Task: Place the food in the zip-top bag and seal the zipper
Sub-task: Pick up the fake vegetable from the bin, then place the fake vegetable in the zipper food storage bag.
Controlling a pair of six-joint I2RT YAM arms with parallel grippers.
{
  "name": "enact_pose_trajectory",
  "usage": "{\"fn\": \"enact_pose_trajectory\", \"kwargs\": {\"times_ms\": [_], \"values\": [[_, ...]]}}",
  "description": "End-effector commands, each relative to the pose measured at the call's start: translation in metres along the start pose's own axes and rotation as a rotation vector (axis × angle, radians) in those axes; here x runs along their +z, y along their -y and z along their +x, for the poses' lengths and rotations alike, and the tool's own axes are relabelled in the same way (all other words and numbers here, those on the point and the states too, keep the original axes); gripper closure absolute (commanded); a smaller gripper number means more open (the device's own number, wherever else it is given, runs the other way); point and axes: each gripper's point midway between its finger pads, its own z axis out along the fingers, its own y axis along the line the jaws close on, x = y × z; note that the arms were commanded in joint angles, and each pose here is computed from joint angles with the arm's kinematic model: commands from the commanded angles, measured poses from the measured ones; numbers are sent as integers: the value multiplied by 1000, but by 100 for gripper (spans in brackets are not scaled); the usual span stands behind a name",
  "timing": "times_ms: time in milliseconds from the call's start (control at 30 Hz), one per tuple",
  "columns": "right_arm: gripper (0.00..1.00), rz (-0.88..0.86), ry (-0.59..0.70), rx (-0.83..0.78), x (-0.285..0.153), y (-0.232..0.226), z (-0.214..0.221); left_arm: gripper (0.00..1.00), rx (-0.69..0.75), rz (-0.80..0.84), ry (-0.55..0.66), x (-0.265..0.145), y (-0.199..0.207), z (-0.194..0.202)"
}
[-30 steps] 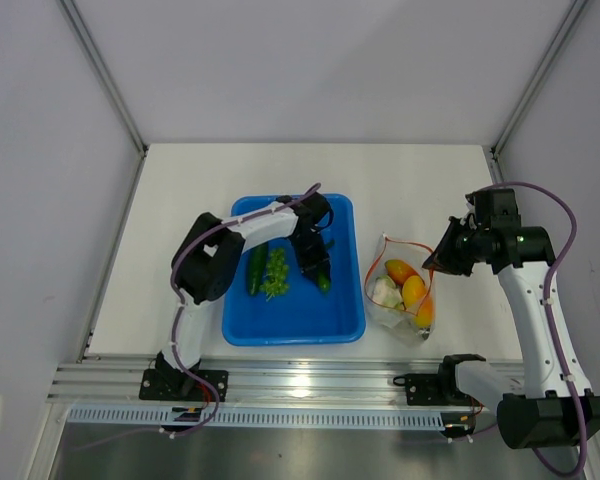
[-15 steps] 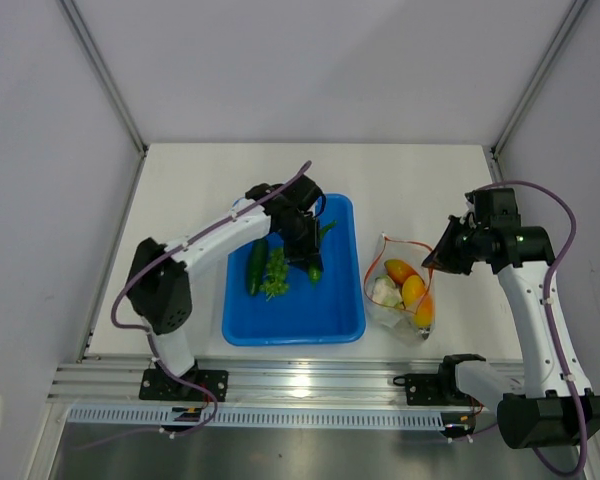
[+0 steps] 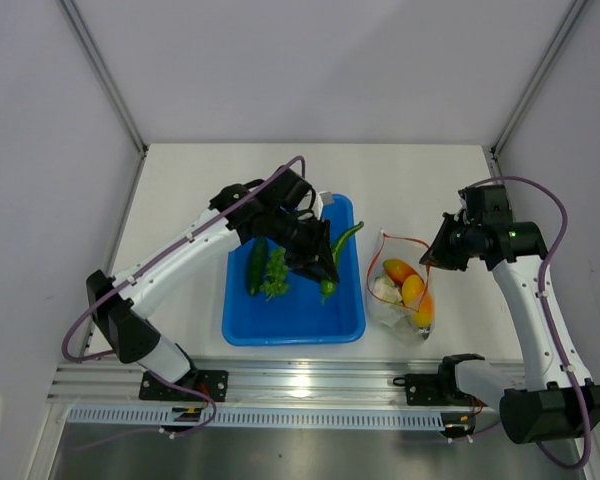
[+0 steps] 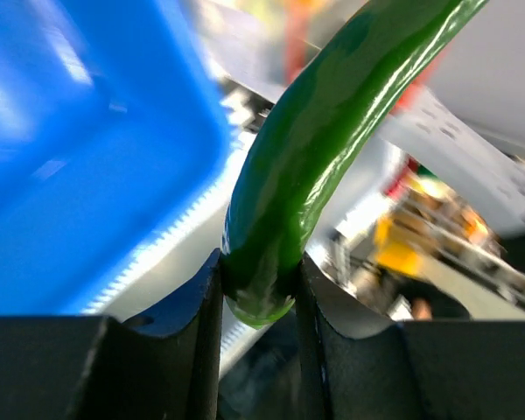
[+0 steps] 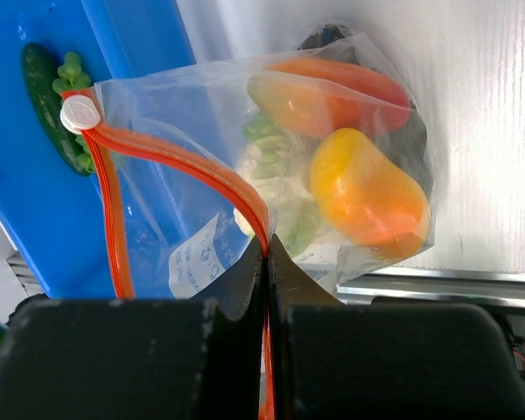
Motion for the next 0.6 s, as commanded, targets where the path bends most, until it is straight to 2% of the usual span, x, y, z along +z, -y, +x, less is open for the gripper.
{"fn": "enact_pose_trajectory", "kwargs": {"times_ms": [0,100,267,333,467,567], "values": [[100,8,49,-44,1,-4,-14,99,9,246,-108,-17,57,25],[100,-4,41,-48,4,-9,-11,99,38,300,-104,-13,76,21],[100,-31,22,-50,0,-17,-7,99,115,402,68,-5,101,-19],[100,-39,31,-59,-3,-19,-9,99,118,486,70,2,115,-29],[100,-24,42,-74,-9,-18,-12,99,24,574,-92,16,134,-21],[100,-36,59,-81,-13,-21,-13,99,-36,562,-220,30,134,-7]]}}
